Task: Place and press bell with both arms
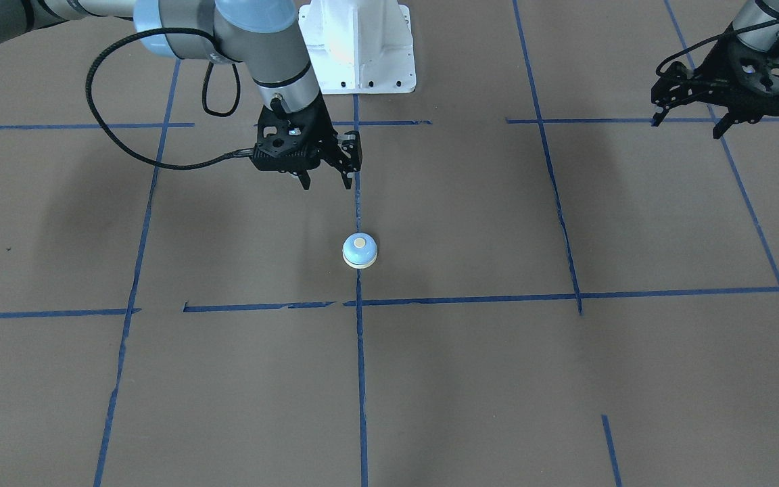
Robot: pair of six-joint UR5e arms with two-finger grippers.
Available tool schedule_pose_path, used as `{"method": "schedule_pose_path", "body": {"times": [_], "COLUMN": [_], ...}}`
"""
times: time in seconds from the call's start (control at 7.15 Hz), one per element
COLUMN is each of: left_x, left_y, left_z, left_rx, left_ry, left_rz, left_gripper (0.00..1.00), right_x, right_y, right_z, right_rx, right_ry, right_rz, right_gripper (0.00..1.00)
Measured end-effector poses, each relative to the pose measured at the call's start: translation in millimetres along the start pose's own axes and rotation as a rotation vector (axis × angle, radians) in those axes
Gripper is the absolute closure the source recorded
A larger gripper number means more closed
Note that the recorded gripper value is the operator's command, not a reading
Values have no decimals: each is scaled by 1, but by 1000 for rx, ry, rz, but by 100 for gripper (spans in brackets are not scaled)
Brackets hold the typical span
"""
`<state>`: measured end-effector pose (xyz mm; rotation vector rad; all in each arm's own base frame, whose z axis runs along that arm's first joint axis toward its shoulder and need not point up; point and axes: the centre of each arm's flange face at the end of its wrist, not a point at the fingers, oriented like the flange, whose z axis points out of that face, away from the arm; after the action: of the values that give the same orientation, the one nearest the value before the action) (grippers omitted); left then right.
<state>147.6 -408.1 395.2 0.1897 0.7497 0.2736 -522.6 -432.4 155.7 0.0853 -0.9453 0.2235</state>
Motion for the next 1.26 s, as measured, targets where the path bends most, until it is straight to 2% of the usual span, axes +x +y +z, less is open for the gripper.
{"method": "schedule_pose_path", "body": {"times": [0.42,0.84,1.26], "left_x": [-2,-5,-5], "left_y": [1,3,5], "left_z": [0,3,4], "left_rx": [-1,-7,-14], "left_ry": [-1,-3,11], "left_rz": [-4,-7,-11], "left_gripper": [0,0,0], "right_x": [-46,-38,-39], "right_y": [-16,-30,-35], "right_z": [41,68,85], "right_rx": [-9,-9,-8], "right_ry": [66,123,120], "right_rz": [52,74,74], "right_gripper": [100,100,100]}}
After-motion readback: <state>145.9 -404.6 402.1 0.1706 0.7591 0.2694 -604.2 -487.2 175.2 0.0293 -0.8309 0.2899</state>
